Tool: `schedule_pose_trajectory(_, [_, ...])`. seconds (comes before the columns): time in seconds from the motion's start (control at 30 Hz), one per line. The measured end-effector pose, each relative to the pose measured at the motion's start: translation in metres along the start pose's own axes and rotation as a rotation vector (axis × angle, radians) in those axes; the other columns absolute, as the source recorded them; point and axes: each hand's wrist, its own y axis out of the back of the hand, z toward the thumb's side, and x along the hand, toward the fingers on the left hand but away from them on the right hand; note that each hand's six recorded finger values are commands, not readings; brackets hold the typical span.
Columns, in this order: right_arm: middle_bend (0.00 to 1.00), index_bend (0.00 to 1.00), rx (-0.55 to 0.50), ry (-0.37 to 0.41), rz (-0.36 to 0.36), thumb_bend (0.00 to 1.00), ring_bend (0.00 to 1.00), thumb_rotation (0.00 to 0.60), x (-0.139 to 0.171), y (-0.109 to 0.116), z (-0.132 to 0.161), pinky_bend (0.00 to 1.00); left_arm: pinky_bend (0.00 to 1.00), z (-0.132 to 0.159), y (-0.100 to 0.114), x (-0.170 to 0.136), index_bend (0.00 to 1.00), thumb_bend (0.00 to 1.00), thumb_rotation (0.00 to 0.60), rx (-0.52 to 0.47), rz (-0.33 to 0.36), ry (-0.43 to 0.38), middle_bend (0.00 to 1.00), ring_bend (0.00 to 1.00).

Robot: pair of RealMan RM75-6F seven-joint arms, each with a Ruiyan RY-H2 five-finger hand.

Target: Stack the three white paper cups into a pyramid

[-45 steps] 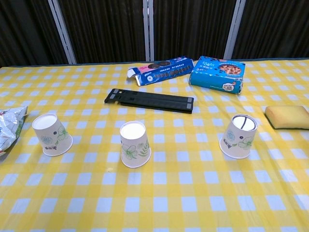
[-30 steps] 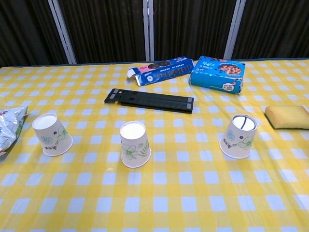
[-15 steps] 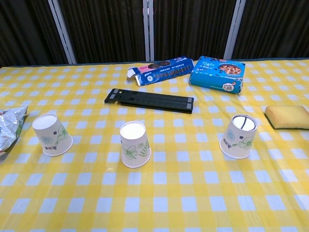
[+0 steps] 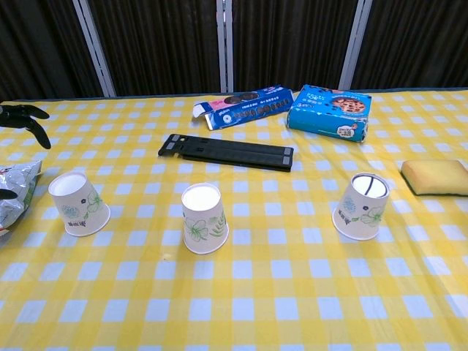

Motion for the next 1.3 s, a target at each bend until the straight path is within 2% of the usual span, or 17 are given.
schedule_pose_trajectory(0.2, [0.00,0.00,-0.005,-0.002,0.000,0.20,0.00,0.600,0.000,0.001,-0.001,0.00,0.00,0.010,-0.007,0.008,0.20,0.20,0.600,0.030,-0.039,0.004,0.00,0.00])
schedule_pose_trajectory(0.4, [0.00,0.00,-0.008,0.000,0.000,0.20,0.00,0.600,0.000,0.001,0.000,0.00,0.00,0.021,-0.015,0.014,0.19,0.29,0.600,0.034,-0.079,-0.004,0.00,0.00])
schedule_pose_trajectory(0.8, [0.00,0.00,-0.017,-0.003,-0.001,0.20,0.00,0.600,0.000,0.002,-0.002,0.00,0.00,0.037,-0.028,0.022,0.37,0.29,0.600,0.018,-0.140,-0.027,0.00,0.00])
schedule_pose_trajectory(1.07, [0.00,0.00,-0.023,-0.002,-0.002,0.20,0.00,0.600,0.000,0.003,-0.002,0.00,0.00,0.037,-0.023,0.020,0.39,0.30,0.600,-0.011,-0.113,-0.027,0.00,0.00])
schedule_pose_trajectory(1.3, [0.00,0.00,-0.022,0.001,0.005,0.20,0.00,0.600,0.001,0.001,0.000,0.00,0.00,0.055,0.001,0.008,0.39,0.30,0.600,-0.053,-0.045,-0.107,0.00,0.00])
